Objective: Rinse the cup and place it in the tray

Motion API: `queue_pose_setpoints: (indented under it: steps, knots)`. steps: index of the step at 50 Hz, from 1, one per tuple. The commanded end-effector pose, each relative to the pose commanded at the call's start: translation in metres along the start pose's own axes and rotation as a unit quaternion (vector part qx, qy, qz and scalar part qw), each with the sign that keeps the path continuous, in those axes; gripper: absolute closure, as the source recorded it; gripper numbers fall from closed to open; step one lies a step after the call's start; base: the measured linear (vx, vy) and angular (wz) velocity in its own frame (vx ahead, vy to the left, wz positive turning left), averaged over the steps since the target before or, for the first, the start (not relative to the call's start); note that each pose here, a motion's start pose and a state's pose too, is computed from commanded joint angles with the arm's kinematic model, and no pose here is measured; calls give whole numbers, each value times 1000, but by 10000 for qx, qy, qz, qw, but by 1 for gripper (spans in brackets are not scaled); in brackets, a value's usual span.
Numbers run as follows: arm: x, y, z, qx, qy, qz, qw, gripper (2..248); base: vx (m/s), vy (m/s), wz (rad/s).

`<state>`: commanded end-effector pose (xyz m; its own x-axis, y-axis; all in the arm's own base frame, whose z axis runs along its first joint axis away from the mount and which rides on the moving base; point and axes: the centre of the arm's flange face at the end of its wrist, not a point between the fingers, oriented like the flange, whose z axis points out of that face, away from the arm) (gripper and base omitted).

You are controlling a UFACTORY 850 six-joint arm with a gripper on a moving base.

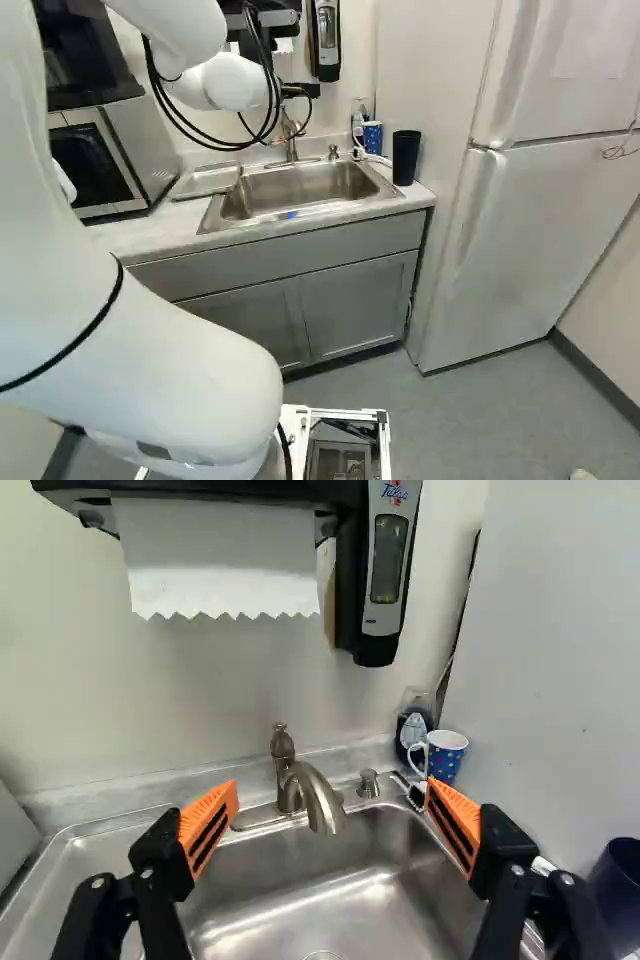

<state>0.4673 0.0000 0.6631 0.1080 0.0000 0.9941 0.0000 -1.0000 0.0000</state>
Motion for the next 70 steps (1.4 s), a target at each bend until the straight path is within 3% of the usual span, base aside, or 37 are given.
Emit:
queue_pose_setpoints:
  steps: [70]
  knots:
    - [1,0,5,0,-6,0,10000,3,29,4,-4]
